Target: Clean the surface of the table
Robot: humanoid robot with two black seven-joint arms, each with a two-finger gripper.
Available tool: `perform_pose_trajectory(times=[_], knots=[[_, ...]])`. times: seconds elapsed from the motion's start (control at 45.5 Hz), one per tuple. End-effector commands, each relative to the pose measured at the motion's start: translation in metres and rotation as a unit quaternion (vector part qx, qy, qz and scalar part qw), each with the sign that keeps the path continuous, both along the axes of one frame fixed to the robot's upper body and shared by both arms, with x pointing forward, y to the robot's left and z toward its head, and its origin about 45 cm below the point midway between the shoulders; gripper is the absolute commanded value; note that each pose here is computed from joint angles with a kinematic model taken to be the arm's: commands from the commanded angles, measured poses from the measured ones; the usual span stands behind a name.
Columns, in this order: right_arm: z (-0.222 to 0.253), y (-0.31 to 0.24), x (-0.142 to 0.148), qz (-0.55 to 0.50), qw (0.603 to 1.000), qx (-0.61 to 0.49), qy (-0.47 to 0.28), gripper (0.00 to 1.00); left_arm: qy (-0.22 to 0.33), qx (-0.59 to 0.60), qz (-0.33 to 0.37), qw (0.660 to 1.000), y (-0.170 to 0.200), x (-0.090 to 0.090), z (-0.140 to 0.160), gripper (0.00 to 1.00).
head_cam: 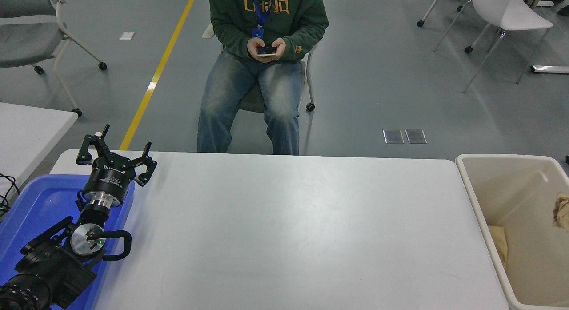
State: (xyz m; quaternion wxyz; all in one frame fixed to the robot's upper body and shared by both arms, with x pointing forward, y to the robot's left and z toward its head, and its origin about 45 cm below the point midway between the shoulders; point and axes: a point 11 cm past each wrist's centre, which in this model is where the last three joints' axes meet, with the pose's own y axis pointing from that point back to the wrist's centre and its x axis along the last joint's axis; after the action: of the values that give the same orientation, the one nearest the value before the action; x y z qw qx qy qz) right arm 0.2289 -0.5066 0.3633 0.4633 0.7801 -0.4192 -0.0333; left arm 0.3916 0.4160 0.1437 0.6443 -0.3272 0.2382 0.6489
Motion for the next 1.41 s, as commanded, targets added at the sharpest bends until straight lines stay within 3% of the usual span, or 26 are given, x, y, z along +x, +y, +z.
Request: perform_pose_trajectory(times=[0.0, 0.242, 0.659, 0.879, 1.385], knots=[[0.005, -0.002, -0.002, 0.002, 1.000, -0.003, -0.003, 0.00, 0.000, 0.000, 0.000, 1.000, 0.000, 0.000, 0.000, 1.00], [0.007, -0.009, 0.001, -0.007, 1.000, -0.008, -0.007, 0.00, 0.000, 0.000, 0.000, 1.000, 0.000, 0.000, 0.000, 1.00], [0.005, -0.044, 0.043, -0.057, 0.997, -0.044, -0.031, 0.00, 0.000, 0.000, 0.000, 1.000, 0.000, 0.000, 0.000, 1.00], [-0.023, -0.055, 0.081, -0.094, 0.991, -0.082, -0.040, 0.00, 0.000, 0.000, 0.000, 1.000, 0.000, 0.000, 0.000, 1.00], [-0.104, -0.078, 0.130, -0.176, 0.966, -0.181, -0.053, 0.00, 0.000, 0.000, 0.000, 1.000, 0.000, 0.000, 0.000, 1.00]])
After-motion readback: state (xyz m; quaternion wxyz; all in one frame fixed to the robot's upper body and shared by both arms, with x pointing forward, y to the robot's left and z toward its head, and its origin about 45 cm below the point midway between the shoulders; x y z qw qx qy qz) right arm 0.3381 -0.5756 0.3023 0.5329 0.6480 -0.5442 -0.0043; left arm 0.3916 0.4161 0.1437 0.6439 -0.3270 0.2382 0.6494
